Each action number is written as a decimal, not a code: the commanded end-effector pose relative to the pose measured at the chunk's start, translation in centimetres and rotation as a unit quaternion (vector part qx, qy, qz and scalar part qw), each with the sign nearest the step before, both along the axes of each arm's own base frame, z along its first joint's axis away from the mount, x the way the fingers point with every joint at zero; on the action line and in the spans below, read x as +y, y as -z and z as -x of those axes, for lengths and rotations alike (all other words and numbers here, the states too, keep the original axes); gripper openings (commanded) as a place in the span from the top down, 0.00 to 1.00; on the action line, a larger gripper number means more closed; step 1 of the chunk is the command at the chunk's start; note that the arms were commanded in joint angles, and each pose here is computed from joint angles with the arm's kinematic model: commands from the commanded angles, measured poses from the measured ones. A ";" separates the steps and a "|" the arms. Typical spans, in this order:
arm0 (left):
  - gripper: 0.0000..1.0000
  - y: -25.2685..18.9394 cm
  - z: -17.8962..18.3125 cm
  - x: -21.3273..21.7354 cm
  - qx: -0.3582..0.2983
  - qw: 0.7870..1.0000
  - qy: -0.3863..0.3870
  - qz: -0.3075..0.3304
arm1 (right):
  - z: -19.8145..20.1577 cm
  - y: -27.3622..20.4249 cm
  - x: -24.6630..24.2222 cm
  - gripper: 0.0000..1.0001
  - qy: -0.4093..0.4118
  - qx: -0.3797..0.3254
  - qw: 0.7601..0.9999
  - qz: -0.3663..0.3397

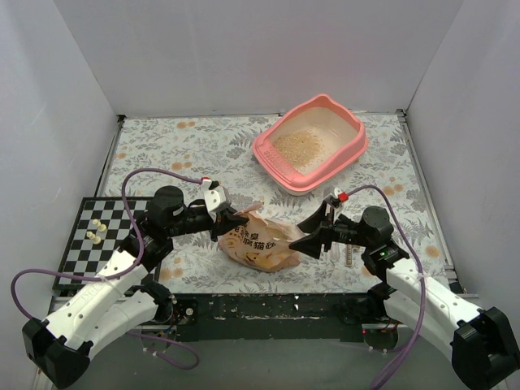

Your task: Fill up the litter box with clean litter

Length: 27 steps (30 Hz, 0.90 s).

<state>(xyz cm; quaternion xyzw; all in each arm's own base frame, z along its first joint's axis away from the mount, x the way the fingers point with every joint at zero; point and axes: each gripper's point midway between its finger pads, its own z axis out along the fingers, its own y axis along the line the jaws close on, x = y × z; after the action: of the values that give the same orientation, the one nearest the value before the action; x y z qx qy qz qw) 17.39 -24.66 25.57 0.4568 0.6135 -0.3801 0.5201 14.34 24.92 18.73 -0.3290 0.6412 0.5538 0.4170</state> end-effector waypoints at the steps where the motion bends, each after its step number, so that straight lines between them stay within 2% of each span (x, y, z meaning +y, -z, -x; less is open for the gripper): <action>1: 1.00 -2.0 -0.5 0.0 -0.030 0.999 -0.007 0.019 | -0.7 -2.1 0.2 0.23 0.014 -0.029 0.998 -0.045; 16: 1.00 -2.1 -0.7 0.0 -0.031 0.999 -0.010 0.021 | -0.7 -1.9 0.9 0.32 0.009 -0.007 0.997 -0.077; 20: 1.00 -2.4 -0.7 -0.1 -0.030 0.999 -0.011 0.022 | -0.7 -1.8 1.0 0.39 0.010 -0.006 0.997 -0.079; 22: 0.99 -2.3 -0.8 -0.1 -0.028 0.999 -0.014 0.022 | -0.6 -1.7 1.1 0.49 0.005 -0.003 0.997 -0.081; 23: 0.94 -2.4 -0.9 0.0 -0.029 0.999 -0.017 0.023 | -0.5 -1.6 1.2 0.58 0.002 -0.002 0.997 -0.083; 25: 0.78 -2.5 -1.1 0.1 -0.027 0.999 -0.027 0.028 | -0.6 -1.5 1.2 0.98 0.002 0.003 0.996 -0.084; 27: 0.70 -2.5 -1.4 0.3 -0.027 0.998 -0.040 0.029 | -0.7 -1.3 1.2 0.99 0.008 0.006 0.996 -0.084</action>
<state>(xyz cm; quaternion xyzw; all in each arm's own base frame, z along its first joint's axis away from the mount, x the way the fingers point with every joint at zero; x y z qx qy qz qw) 17.82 -24.70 25.91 0.4481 0.6149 -0.3776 0.5277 15.05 26.09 19.23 -0.2828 0.6173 0.6002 0.4227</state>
